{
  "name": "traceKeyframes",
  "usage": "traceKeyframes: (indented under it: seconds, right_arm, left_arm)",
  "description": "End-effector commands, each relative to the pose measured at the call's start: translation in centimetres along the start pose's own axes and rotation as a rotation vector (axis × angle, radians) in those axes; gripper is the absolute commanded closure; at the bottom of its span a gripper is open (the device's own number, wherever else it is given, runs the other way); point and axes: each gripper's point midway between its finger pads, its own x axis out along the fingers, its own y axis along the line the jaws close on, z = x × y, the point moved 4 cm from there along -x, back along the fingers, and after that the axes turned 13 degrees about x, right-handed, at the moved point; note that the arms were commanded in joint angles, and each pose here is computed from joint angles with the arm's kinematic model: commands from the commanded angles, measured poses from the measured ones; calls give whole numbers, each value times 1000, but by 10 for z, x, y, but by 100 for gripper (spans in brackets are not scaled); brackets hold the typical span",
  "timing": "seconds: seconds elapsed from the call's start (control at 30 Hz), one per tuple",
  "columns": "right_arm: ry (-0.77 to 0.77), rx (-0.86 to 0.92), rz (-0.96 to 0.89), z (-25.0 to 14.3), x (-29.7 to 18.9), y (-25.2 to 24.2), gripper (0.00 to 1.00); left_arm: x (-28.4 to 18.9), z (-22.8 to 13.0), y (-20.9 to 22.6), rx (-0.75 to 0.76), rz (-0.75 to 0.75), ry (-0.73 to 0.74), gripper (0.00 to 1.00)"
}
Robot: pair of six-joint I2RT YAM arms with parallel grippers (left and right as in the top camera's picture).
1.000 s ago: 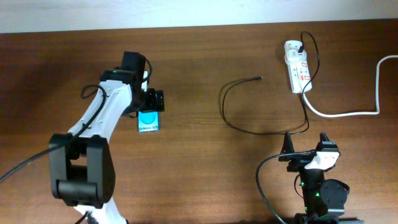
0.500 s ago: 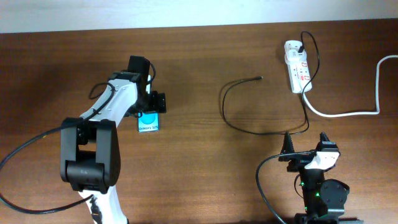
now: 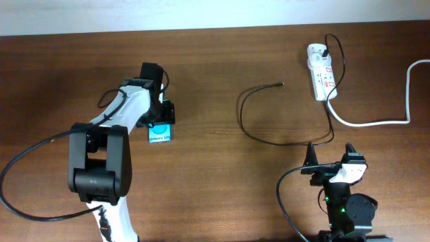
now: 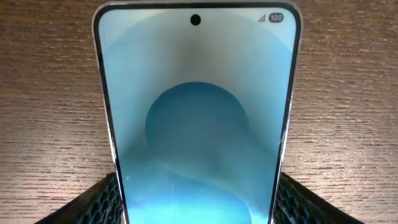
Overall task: Plug charger to phone and switch on socket
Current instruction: 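Grasp the phone's bottom edge with the left gripper and lift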
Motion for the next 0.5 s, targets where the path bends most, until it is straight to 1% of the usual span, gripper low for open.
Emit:
traceKeyframes:
  seconds: [0.0,0.03,0.07,0.1,0.13,0.23,0.4,0.47]
  right_arm:
    - [6,-8,7,-2,0,1,2]
    - [6,-8,7,-2,0,1,2]
    - [6,-8,7,-2,0,1,2]
    - [6,-8,7,-2,0,1,2]
    - [6,-8,7,-2,0,1,2]
    - [6,-8,7,-2,0,1,2]
    - [6,-8,7,-2,0,1,2]
    - [6,-8,7,-2,0,1,2]
  left_arm:
    - [23,-20,1,5,8,82,36]
    - [23,-20,1,5,8,82,38]
    - [23,-20,1,5,6,82,42]
    - [23,-20,0,5,4,82,44]
    - [23,-20,1,4,5,82,47]
    - [23,-20,1,4,4,82,47]
    - [20,-15,-5,0,-40,69,53]
    - [14,-11,-5,-1,-41,65,58]
